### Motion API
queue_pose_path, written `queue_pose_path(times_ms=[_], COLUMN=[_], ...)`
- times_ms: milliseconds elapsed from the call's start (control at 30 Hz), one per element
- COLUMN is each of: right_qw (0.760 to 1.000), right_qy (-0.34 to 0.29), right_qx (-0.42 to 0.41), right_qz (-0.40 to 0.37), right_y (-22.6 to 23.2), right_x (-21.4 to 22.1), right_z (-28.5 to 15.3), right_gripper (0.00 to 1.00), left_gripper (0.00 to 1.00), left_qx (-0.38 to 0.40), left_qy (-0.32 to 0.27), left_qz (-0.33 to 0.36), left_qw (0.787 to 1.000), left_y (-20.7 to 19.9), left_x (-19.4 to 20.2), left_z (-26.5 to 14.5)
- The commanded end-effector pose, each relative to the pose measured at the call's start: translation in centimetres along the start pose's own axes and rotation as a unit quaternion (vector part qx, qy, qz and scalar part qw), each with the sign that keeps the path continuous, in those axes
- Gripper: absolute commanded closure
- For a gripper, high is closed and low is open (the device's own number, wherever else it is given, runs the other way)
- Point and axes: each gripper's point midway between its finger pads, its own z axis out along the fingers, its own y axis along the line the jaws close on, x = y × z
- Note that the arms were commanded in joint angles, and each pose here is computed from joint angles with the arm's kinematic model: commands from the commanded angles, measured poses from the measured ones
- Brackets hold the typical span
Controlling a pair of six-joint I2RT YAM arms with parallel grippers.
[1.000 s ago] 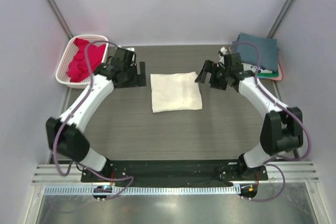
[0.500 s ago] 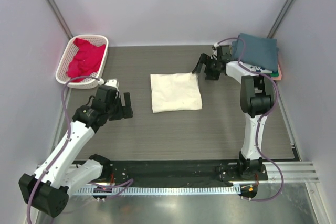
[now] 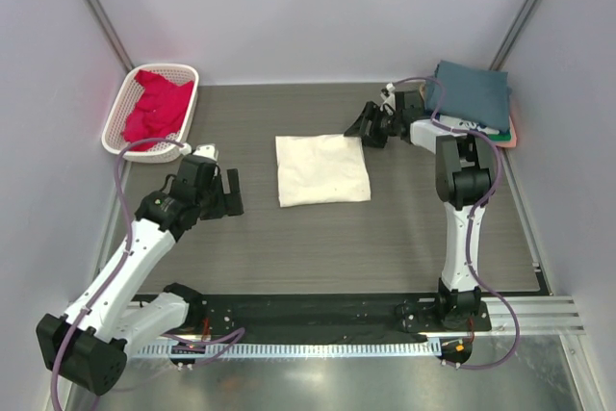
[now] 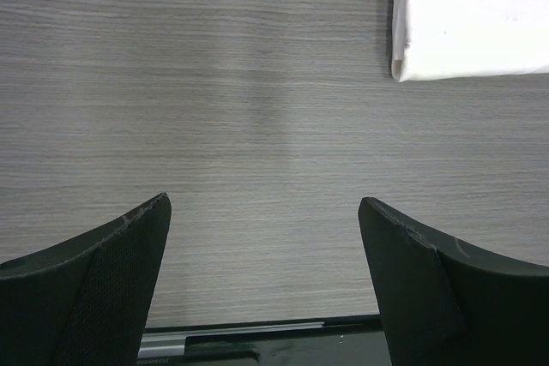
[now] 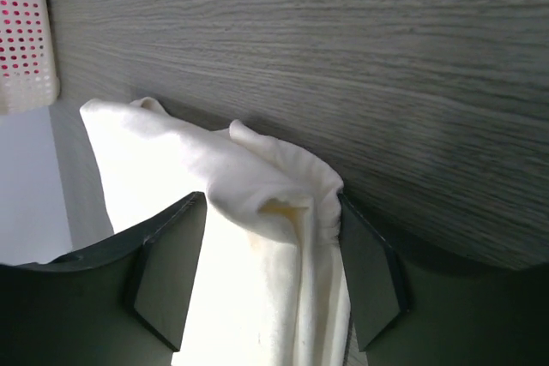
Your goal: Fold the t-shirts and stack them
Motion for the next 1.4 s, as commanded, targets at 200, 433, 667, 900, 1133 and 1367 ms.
queue_pose_path(times_ms=[200,433,667,900,1133,1367], right_qw=[0.990,0.994,0.997,0.990,0.977,0.958], right_qy=[0.116,0.090,0.049,-0.028,-0.113,-0.188], right_qx=[0.008,-0.025,0.048,0.080,0.079,0.076], right_qz=[0.081,0.057,-0.045,-0.112,-0.164,-0.204], right_y=[-3.1,-0.7,2.0,4.5,7.5,9.5], right_x=[8.8,5.7,-1.0,-7.6,-14.5,-18.3], right_z=[1.3,-0.1,-7.3,-14.9,-23.9,-31.0], right_gripper=[0.56,0.99,0.99,0.99,0.99,0.99], left_gripper=[0.09,0.09,0.09,0.08,0.07,0.08], left_qx=[0.006,0.005,0.034,0.076,0.059,0.054], left_qy=[-0.043,-0.053,-0.063,-0.133,-0.143,-0.125], left_qz=[-0.008,-0.015,-0.050,-0.066,-0.070,-0.067], left_qw=[0.999,0.998,0.996,0.986,0.985,0.988], left_y=[-0.3,-0.2,-0.2,-0.3,0.4,0.3], left_x=[-2.2,-2.6,-1.6,-1.8,-2.1,-1.8], left_z=[-0.9,-1.8,-5.1,-6.7,-6.9,-6.3])
